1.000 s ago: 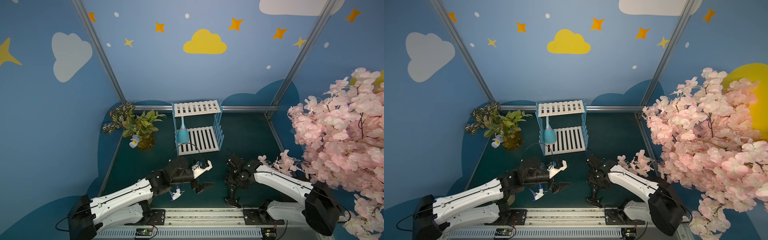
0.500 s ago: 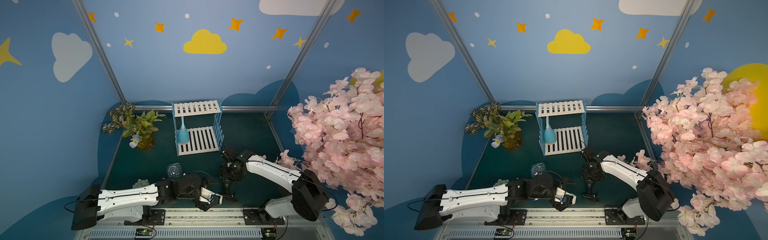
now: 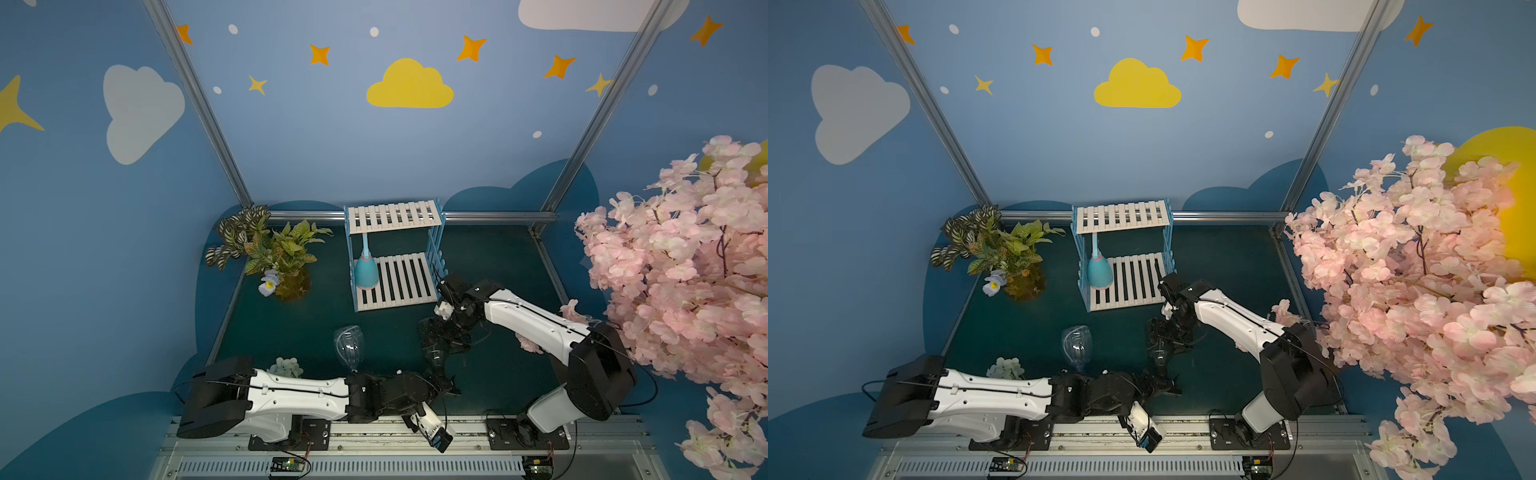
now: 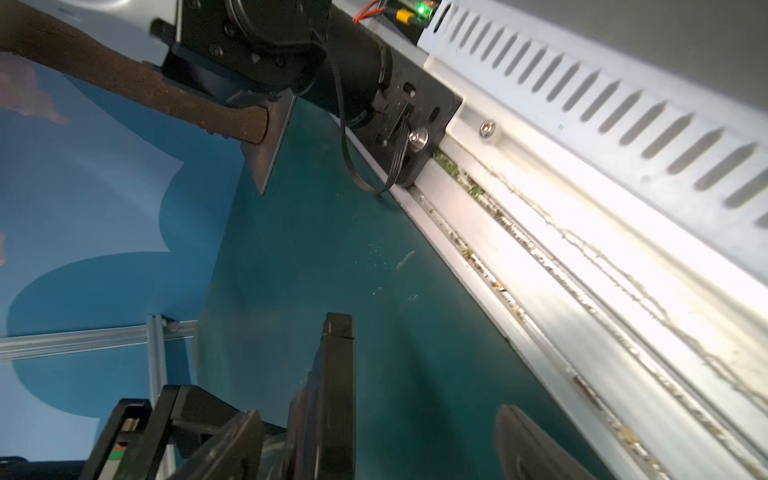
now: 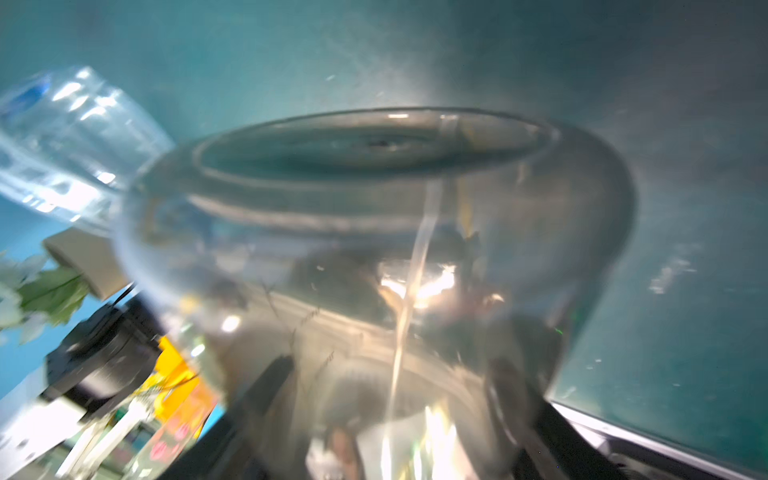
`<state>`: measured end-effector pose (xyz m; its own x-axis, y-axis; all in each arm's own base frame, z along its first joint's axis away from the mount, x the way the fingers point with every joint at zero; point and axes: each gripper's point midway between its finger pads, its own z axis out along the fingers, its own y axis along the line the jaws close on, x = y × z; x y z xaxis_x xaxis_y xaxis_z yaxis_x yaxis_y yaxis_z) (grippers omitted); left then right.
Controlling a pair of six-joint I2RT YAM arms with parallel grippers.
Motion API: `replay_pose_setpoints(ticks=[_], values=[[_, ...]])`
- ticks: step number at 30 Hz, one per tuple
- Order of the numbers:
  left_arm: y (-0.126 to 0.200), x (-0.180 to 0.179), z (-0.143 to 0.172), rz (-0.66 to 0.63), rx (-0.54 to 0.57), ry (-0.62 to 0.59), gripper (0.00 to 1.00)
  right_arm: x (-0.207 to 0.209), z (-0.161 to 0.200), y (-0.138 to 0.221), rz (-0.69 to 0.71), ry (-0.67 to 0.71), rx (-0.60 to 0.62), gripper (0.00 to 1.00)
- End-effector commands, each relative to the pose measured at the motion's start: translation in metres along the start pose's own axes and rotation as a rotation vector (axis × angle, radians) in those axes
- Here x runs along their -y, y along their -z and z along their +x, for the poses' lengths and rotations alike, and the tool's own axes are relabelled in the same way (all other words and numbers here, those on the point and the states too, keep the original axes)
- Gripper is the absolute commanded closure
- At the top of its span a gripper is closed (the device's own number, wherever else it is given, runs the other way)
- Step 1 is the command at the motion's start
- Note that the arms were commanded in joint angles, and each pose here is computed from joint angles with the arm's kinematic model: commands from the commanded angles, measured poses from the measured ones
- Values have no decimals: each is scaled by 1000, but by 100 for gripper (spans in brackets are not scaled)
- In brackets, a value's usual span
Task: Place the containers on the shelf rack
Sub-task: 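Pick up a container from the center of the board.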
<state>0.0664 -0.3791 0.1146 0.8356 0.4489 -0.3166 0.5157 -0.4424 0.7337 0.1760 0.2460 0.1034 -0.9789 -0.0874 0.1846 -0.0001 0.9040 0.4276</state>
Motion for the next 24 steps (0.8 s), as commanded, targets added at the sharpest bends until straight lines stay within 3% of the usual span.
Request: replay_pose_setpoints(ticks=[1,7,16,23,24], values=[[-1,-32,-7,-97,-8,-59,13,-12,9,5,-48,7,-58,32],[-7,-46,-4,-122,-34,-51,30,-16,9,5,-59,17,-70,33],[-7,-40,10,-91,-89,-92,63,-15,11,4,-56,30,-84,33],[5,-44,12,-86,-79,-75,71,-13,10,5,-46,42,-80,29],[8,-45,10,-89,-72,-63,78,-11,7,7,-40,44,-66,25]])
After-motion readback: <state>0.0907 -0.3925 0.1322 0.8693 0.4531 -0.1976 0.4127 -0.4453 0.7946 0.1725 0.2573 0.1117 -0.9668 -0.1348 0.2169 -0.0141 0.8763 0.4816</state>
